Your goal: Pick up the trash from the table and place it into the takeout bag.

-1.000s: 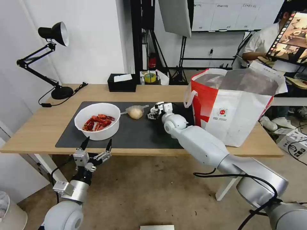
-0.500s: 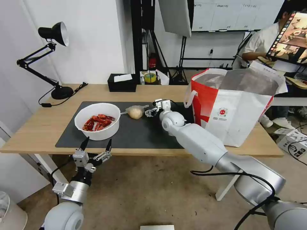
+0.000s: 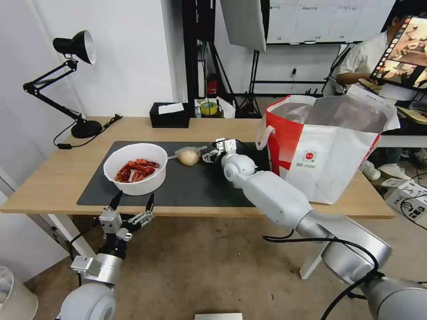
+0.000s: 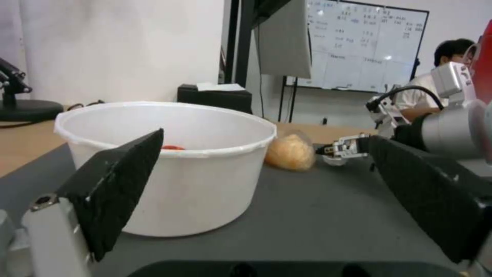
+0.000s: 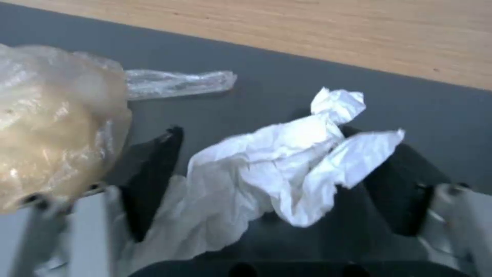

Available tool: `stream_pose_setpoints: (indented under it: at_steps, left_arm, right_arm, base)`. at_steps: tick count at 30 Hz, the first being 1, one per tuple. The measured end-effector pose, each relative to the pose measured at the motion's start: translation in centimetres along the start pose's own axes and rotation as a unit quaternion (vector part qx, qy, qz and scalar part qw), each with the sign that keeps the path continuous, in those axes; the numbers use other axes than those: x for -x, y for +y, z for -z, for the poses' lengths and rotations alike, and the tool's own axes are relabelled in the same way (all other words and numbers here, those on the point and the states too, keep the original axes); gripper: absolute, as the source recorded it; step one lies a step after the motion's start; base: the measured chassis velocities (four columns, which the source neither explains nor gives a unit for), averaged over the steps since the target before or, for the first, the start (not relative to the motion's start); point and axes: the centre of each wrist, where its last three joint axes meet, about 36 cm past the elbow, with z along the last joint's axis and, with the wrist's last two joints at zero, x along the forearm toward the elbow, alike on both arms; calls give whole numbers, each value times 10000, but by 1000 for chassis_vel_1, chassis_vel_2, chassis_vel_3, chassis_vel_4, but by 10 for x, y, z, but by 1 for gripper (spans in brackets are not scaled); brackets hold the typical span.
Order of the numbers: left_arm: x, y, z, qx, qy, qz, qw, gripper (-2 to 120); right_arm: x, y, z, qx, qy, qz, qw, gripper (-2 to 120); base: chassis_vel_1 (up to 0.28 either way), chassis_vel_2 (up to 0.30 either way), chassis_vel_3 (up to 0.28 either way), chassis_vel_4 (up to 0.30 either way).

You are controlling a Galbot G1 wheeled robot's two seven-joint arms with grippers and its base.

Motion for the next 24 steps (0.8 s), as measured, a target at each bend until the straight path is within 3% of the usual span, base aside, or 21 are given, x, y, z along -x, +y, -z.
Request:
stream_pose_setpoints:
  at_steps: [4, 7, 13, 16, 18, 20, 24]
  left_arm:
    - [0, 0, 1, 5, -10, 4, 10000, 100]
    - [0, 1, 1, 10, -18, 7, 10000, 100]
    - [0, -1, 0, -6, -11, -10, 10000, 100]
    - [1, -1, -2, -11, 1, -23, 10000, 100]
    - [1, -1, -2, -12, 3, -26, 10000, 100]
    - [1, -2, -3, -14, 10, -40, 10000, 100]
    - [2, -2, -4, -18, 20, -51, 10000, 100]
  right_arm:
    - [0, -3, -2, 26, 25, -19, 10000, 65]
    - [-1, -7, -6, 58, 44, -48, 10000, 46]
    - [-2, -9, -10, 83, 53, -67, 9999, 30]
    - [-4, -13, -13, 87, 48, -90, 9999, 14]
    - [-4, -14, -13, 87, 48, -95, 9999, 11]
    - [-5, -17, -14, 88, 43, -104, 9999, 0]
    - [-7, -19, -16, 84, 27, -90, 9999, 0]
  base:
    - [0, 0, 0, 0]
    - [0, 0, 0, 0]
    - [0, 0, 0, 0]
    - [0, 0, 0, 0]
    - [0, 0, 0, 0]
    - [0, 0, 0, 0]
    - [0, 0, 0, 0]
